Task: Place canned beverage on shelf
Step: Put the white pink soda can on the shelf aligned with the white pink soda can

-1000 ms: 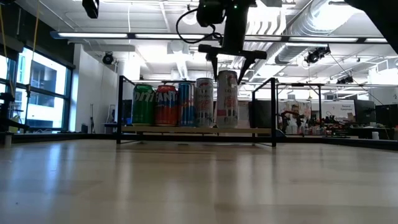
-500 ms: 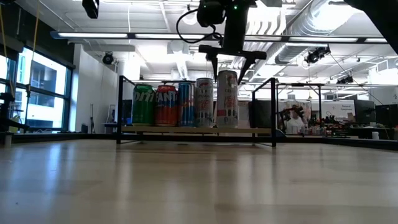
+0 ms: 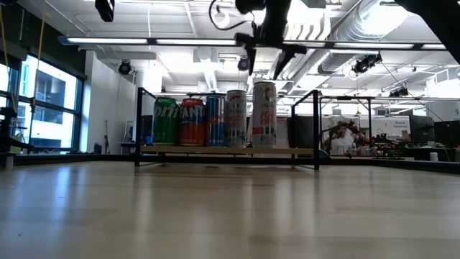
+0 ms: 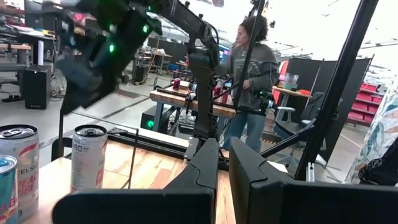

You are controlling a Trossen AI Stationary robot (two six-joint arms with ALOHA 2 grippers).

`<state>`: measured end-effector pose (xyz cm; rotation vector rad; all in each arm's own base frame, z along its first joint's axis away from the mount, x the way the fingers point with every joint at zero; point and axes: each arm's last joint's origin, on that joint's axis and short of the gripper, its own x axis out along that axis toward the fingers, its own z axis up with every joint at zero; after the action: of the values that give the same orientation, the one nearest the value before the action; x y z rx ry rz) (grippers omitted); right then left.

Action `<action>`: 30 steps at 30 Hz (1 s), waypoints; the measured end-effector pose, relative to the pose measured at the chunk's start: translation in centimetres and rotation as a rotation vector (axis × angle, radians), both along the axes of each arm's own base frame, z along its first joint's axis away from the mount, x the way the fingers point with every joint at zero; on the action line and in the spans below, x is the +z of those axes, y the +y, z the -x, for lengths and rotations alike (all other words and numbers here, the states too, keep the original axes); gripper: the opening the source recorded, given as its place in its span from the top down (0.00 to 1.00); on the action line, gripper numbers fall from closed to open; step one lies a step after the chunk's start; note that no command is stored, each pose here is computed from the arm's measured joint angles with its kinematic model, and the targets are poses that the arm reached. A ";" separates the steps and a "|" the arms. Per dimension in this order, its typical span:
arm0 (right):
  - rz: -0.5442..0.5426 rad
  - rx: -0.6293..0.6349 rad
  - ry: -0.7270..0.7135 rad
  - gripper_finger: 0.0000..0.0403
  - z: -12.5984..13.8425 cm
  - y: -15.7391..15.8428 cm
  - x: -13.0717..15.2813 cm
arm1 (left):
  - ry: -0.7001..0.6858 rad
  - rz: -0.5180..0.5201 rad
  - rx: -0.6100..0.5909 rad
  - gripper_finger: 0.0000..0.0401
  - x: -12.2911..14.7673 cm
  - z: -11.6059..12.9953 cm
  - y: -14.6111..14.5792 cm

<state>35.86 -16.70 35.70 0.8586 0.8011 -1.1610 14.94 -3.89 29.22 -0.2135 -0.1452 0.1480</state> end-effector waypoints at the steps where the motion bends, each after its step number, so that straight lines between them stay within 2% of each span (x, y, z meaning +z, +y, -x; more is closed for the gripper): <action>1: 0.012 0.029 0.004 0.26 0.3 -0.2 0.7 | 0.000 0.000 0.000 1.00 0.0 0.0 0.0; 6: 0.095 0.298 0.010 0.26 1.8 -1.0 4.8 | 0.000 0.000 0.000 1.00 0.0 0.0 0.0; 10: 0.173 0.557 -0.026 0.26 3.3 -0.9 6.7 | 0.000 0.000 0.000 1.00 0.0 0.0 0.0; 14: 0.239 0.665 -0.025 0.26 4.2 -0.5 7.9 | -0.001 0.000 0.001 1.00 0.0 0.0 0.0; 16: 0.262 0.741 0.022 0.26 4.3 -0.5 7.9 | -0.001 0.000 0.000 1.00 0.0 0.0 0.0; 20: 0.248 1.017 0.137 0.26 4.4 -0.3 7.0 | -0.001 0.000 0.000 1.00 0.0 0.0 0.0; 23: 0.191 1.169 0.174 0.26 3.8 -0.3 5.6 | -0.001 0.000 0.000 1.00 0.0 0.0 0.0; 26: 0.144 1.264 0.193 0.26 3.3 -0.4 4.5 | -0.001 0.001 0.005 1.00 0.0 0.0 0.0; 30: 0.099 1.302 0.197 0.26 2.2 -0.9 3.0 | -0.001 0.001 0.004 1.00 0.0 0.0 0.0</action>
<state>33.68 -17.63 38.72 0.0164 1.1677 -0.1053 14.93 -3.87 29.23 -0.2140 -0.1467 0.1521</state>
